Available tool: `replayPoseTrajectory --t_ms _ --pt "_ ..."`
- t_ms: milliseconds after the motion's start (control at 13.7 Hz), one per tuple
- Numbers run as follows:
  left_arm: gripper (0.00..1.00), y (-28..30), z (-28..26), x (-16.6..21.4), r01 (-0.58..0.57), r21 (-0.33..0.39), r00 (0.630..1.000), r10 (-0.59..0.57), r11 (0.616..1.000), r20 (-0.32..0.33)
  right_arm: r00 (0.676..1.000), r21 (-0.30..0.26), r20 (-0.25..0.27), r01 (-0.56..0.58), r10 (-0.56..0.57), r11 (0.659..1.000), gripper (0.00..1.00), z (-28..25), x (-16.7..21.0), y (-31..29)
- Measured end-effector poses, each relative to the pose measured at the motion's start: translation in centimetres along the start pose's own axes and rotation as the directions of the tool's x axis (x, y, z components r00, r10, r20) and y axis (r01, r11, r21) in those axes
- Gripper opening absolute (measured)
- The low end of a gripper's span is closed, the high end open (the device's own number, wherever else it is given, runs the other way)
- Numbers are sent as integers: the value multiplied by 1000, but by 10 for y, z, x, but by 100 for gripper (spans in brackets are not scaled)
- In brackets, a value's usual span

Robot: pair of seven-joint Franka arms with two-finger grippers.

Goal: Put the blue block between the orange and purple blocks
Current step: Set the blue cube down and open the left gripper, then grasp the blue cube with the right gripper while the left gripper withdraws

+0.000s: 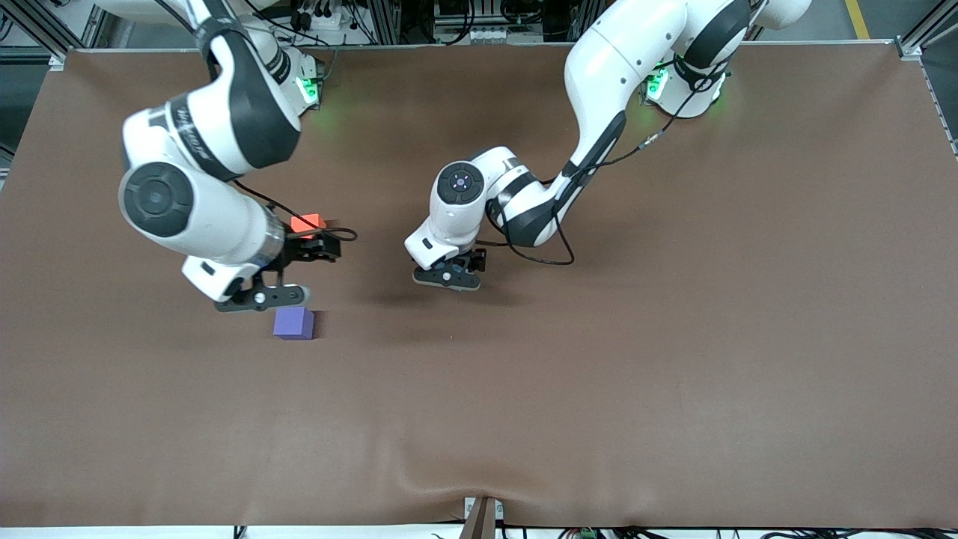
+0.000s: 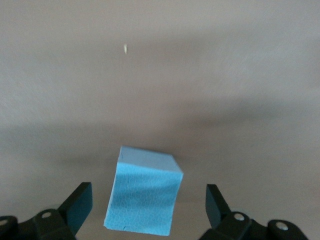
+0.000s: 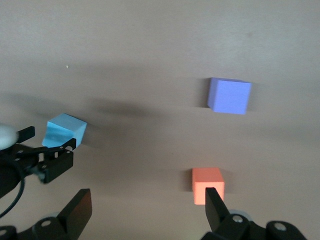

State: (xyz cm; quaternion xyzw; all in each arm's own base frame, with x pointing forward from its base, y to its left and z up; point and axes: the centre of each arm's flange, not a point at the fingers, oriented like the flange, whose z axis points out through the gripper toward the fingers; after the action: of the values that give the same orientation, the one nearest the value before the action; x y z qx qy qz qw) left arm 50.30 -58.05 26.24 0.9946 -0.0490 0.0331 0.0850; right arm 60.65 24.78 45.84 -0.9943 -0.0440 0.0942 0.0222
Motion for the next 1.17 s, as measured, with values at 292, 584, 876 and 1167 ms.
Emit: replayPoseTrajectory --t_ms 292,584,876,1167 --pt "100 -70 -151 64 123 56 992 -121 991 -46 997 -1 -19 -69 69 998 100 34 4 -51" --pt "100 -193 -284 107 303 90 951 -294 949 -101 979 21 -56 -197 198 980 100 77 2 -101" --pt "100 -296 -361 120 354 115 931 -338 928 -135 938 62 -97 -328 333 943 100 159 -17 -167" --pt "100 -404 -433 107 299 165 952 -282 940 -118 931 28 -103 -348 349 937 100 223 -27 -199"
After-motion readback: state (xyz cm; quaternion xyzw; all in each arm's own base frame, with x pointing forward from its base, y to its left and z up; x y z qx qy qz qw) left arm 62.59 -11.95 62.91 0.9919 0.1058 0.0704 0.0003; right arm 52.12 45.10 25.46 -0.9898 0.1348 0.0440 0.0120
